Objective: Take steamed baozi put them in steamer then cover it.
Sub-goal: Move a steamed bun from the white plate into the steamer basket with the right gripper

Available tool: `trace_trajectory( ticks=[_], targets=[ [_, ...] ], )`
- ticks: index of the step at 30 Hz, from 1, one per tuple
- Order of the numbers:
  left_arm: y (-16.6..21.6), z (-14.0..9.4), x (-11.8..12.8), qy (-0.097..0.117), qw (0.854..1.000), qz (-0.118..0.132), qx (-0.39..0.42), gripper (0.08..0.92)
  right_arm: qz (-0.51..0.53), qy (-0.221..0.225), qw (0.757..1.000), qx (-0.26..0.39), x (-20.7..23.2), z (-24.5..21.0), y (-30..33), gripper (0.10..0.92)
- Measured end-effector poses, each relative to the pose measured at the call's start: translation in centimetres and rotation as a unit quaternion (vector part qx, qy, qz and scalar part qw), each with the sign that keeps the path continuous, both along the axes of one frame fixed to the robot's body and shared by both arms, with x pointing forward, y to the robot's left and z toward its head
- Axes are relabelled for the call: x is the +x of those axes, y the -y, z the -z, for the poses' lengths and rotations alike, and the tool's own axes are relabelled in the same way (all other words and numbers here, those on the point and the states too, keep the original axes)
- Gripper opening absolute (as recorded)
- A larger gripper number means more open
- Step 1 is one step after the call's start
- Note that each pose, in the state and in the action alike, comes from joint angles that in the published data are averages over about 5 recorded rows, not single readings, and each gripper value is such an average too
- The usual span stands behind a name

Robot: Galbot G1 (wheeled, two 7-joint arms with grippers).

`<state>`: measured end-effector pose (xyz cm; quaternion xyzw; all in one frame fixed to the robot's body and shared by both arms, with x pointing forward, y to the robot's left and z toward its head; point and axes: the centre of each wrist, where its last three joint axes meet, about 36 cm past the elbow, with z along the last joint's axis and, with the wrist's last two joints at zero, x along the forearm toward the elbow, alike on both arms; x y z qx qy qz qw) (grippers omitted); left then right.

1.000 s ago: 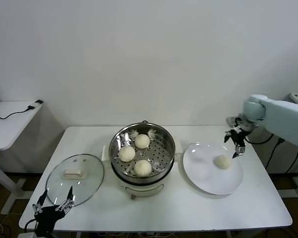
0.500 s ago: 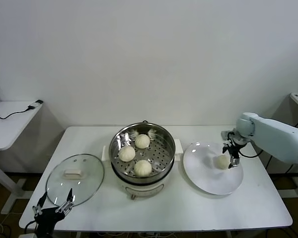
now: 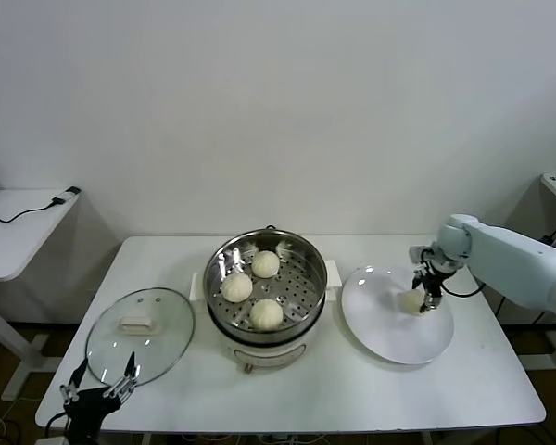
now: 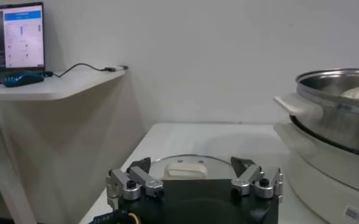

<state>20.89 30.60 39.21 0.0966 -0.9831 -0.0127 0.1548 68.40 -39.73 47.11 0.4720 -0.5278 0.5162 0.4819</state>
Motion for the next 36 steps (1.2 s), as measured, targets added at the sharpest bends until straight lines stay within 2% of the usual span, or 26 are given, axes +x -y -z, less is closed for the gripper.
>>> trace_trajectory(
  ticks=[5,11,16,21,27,36],
  targets=[
    [0.2,-0.3,0.2,0.003,1.000,0.003,0.000,0.823,-0.005,0.010,1.000,0.011,0.7,-3.8,-0.9,0.679],
    [0.2,-0.8,0.4,0.007,1.000,0.007,0.000,0.823,-0.028,0.033,0.998,0.035,1.5,-12.2,-4.5,0.679],
    [0.3,-1.2,0.7,0.011,1.000,0.010,-0.002,0.823,-0.051,0.053,0.994,0.075,0.5,-20.2,-9.7,0.679],
    [0.4,-1.6,1.0,0.015,1.000,0.014,-0.005,0.823,-0.069,0.058,0.989,0.114,-2.1,-25.1,-16.2,0.679],
    [0.5,-1.8,1.1,0.016,1.000,0.016,-0.009,0.823,-0.085,0.052,0.987,0.124,-4.7,-26.4,-22.9,0.679],
    [0.4,-2.0,0.7,0.018,1.000,0.014,-0.012,0.823,-0.090,0.041,0.991,0.093,-6.1,-21.5,-29.2,0.679]
  ],
)
